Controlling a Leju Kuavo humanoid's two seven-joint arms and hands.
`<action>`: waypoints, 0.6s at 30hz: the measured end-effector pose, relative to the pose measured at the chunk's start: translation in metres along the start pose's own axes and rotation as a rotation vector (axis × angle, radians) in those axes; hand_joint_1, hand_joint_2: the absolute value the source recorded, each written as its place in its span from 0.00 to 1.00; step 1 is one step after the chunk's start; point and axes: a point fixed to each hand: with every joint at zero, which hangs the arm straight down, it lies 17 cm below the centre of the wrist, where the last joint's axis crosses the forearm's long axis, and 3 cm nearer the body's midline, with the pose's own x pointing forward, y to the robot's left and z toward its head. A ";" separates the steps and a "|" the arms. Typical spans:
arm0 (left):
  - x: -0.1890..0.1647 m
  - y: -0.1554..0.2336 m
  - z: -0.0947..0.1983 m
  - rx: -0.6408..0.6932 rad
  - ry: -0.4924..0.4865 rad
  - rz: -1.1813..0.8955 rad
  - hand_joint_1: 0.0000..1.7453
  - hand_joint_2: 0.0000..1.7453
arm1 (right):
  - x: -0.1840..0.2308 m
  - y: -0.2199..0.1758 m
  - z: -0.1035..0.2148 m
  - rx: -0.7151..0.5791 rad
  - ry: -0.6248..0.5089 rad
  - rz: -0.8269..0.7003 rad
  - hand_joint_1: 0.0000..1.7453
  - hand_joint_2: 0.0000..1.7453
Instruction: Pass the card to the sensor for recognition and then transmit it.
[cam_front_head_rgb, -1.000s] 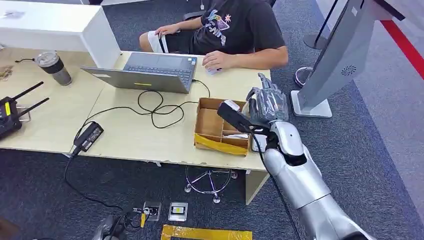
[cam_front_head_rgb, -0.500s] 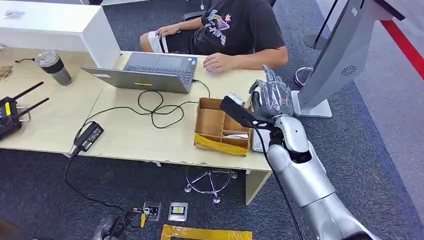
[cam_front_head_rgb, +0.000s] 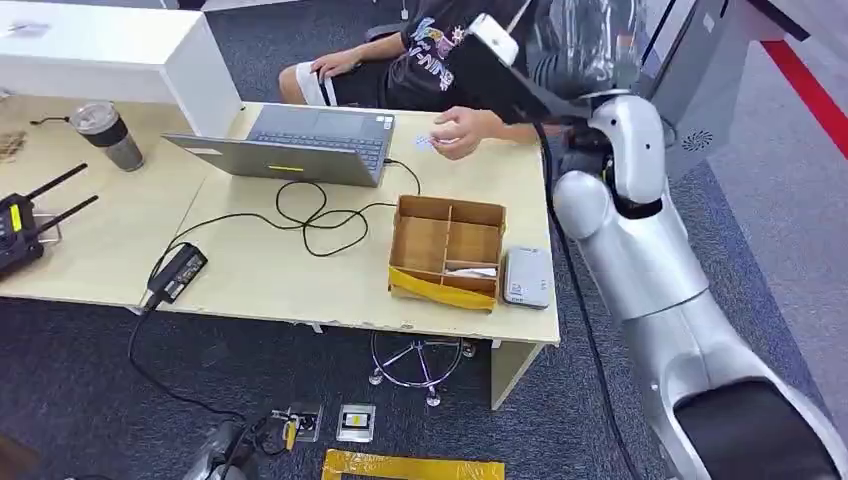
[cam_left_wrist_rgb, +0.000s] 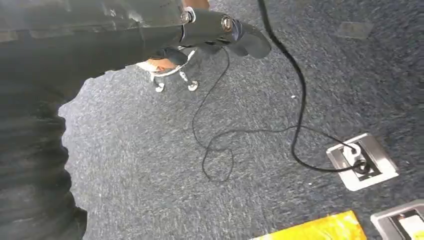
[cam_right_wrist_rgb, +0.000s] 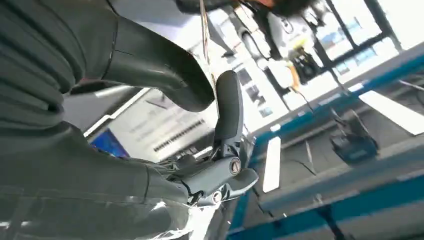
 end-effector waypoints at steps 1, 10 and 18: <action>0.003 0.000 0.000 0.000 -0.004 0.003 0.00 1.00 | 0.001 -0.011 -0.011 -0.015 -0.010 0.010 1.00 1.00; 0.025 -0.003 0.002 -0.004 -0.042 0.034 0.00 1.00 | 0.007 0.009 -0.041 0.162 -0.023 0.121 1.00 1.00; 0.032 -0.006 0.004 -0.008 -0.054 0.039 0.00 1.00 | -0.005 0.057 -0.015 0.315 0.003 0.181 1.00 1.00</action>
